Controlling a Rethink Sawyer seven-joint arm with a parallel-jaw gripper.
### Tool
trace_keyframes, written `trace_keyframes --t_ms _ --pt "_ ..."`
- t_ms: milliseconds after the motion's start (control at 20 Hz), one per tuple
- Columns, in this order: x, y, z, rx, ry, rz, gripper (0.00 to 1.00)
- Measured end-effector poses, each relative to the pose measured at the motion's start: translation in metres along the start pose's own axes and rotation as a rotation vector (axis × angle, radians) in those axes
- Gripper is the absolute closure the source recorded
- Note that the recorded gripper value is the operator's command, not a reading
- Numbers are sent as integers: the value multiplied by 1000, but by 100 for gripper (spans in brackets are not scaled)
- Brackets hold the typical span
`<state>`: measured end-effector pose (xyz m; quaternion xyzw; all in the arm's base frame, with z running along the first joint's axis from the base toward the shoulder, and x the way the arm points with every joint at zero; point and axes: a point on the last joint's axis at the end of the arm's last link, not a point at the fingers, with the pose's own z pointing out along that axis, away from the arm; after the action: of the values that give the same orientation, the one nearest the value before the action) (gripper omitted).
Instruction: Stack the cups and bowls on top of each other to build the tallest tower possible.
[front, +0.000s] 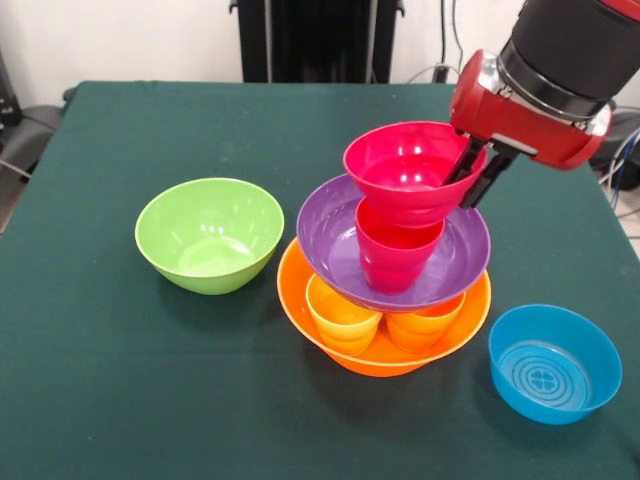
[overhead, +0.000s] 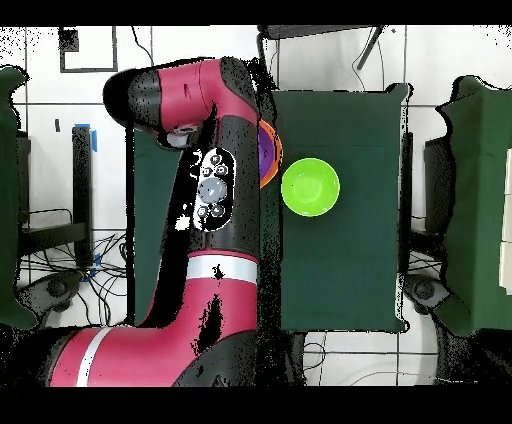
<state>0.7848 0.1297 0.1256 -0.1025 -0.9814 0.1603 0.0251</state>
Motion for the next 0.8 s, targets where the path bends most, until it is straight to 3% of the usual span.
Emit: trace_keyframes --t_ms 800 --pt "-13 -18 5 58 -29 17 100"
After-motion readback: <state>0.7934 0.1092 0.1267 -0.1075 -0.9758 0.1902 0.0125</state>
